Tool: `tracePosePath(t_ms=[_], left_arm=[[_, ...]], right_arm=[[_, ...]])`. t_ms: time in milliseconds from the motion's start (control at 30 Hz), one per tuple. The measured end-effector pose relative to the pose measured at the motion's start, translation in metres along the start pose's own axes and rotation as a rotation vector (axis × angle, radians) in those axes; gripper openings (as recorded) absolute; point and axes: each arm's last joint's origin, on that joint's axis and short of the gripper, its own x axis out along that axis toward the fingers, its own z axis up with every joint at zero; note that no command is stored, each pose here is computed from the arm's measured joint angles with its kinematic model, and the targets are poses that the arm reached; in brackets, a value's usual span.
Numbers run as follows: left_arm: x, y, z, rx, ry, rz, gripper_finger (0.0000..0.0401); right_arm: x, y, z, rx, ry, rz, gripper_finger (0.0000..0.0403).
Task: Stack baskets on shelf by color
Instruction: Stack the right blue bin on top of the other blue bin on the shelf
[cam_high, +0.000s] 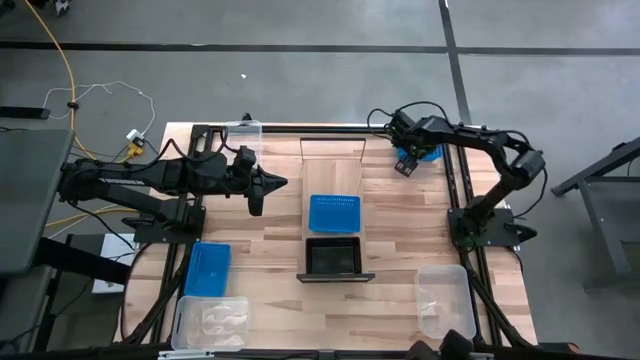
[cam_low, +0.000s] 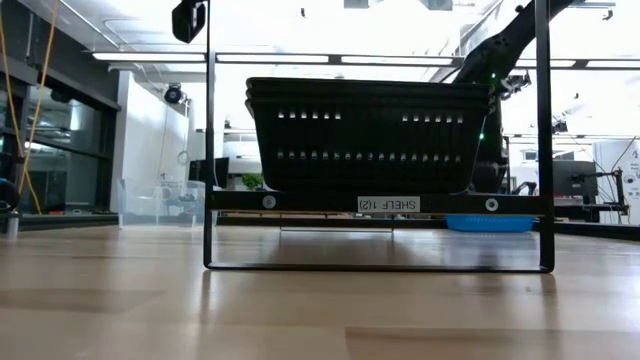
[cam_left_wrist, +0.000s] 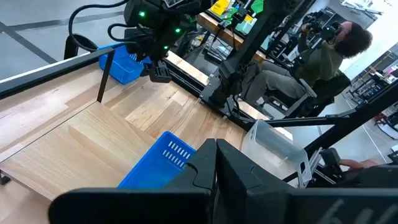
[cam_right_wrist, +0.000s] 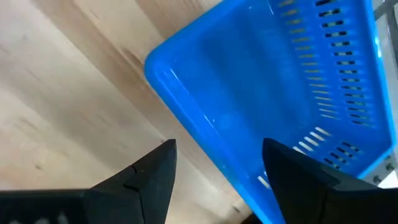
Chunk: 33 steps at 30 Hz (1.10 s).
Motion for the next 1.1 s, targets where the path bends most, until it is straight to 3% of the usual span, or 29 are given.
tracePosePath(t_ms=[133,233,467,633,800,967,1100], left_arm=[[0.000,0.000,0.000,0.000,0.000,0.000,0.0000],[0.000,0.000,0.000,0.000,0.000,0.000,0.0000],[0.000,0.000,0.000,0.017,0.001,0.000,0.0000],[0.000,0.000,0.000,0.026,0.002,0.000,0.0000],[0.000,0.000,0.000,0.027,0.003,0.001,0.0000],[0.000,0.000,0.000,0.027,0.004,0.002,0.0000],[0.000,0.001,0.000,0.031,-0.005,0.016,0.0000]], right_arm=[[0.009,0.002,0.001,0.000,0.032,0.023,0.0213],[0.014,0.004,0.001,0.010,0.070,0.033,0.0180],[-0.008,0.010,-0.008,0.041,0.053,0.082,0.0016],[-0.063,0.017,-0.025,0.107,-0.103,0.083,0.0007],[-0.143,0.036,-0.058,0.180,-0.365,0.216,0.0003],[-0.204,0.070,-0.086,0.198,-0.540,0.444,0.0002],[-0.233,0.110,-0.085,0.146,-0.595,0.480,0.0001]])
